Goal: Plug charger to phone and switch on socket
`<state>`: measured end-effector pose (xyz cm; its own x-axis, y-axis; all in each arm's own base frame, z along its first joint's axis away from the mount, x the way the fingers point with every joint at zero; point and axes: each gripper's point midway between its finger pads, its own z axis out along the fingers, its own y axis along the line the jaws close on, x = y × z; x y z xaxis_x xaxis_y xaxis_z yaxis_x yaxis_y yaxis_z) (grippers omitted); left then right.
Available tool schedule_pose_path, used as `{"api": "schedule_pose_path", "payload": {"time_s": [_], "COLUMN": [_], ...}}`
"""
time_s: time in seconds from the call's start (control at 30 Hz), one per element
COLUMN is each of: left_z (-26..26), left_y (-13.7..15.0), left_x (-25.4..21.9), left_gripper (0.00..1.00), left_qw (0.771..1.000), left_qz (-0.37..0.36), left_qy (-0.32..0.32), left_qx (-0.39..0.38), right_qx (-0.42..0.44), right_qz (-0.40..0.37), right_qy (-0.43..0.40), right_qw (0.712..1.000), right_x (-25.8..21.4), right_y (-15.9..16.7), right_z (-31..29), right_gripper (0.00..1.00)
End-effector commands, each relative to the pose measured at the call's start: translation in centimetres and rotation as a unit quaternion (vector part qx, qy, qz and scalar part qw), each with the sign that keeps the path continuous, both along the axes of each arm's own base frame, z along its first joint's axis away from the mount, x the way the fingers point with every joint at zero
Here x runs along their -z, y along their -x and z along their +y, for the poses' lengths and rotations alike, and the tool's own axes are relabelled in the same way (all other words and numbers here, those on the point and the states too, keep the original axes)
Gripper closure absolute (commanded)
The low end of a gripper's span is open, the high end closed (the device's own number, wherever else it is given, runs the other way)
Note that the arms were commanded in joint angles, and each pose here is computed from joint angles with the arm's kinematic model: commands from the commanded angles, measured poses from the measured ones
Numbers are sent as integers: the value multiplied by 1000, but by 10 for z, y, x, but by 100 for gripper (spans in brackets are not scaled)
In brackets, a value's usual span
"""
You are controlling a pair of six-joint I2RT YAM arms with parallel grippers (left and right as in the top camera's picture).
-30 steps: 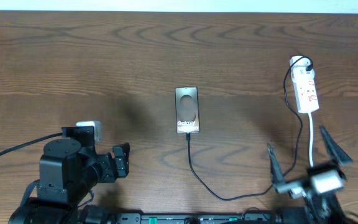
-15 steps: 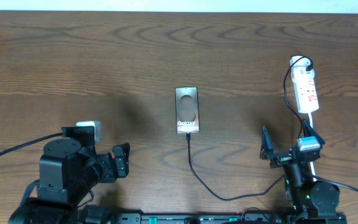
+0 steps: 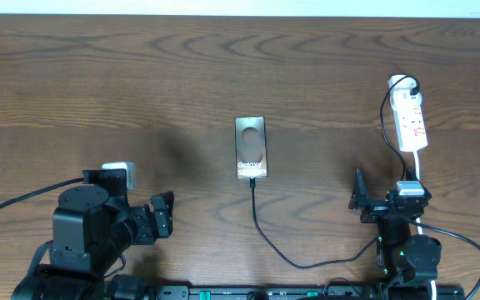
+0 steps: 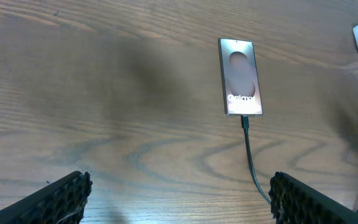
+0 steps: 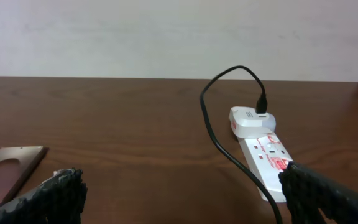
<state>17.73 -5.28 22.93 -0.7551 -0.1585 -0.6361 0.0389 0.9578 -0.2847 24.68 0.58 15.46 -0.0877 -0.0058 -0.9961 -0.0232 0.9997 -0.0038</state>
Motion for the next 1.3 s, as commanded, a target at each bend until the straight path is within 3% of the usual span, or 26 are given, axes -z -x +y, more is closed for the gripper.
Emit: {"api": "schedule_pose_path", "payload": {"time_s": [0.0, 1.27], "left_z": [3, 3], "left_y": [-1, -1], "left_x": [-3, -3], "left_gripper": [7, 7], "left_qw": [1000, 1000], "left_qz": [-6, -6], "left_qy": [-8, -8], "left_qx": [-2, -2], "right_qx": [11, 36], "right_qz": [4, 1], "right_qy": [-6, -4], "right_qw": [1000, 999], "right_x": [3, 1], "right_y": [0, 0], "right_z": [-4, -12], "right_gripper": [1, 1]}}
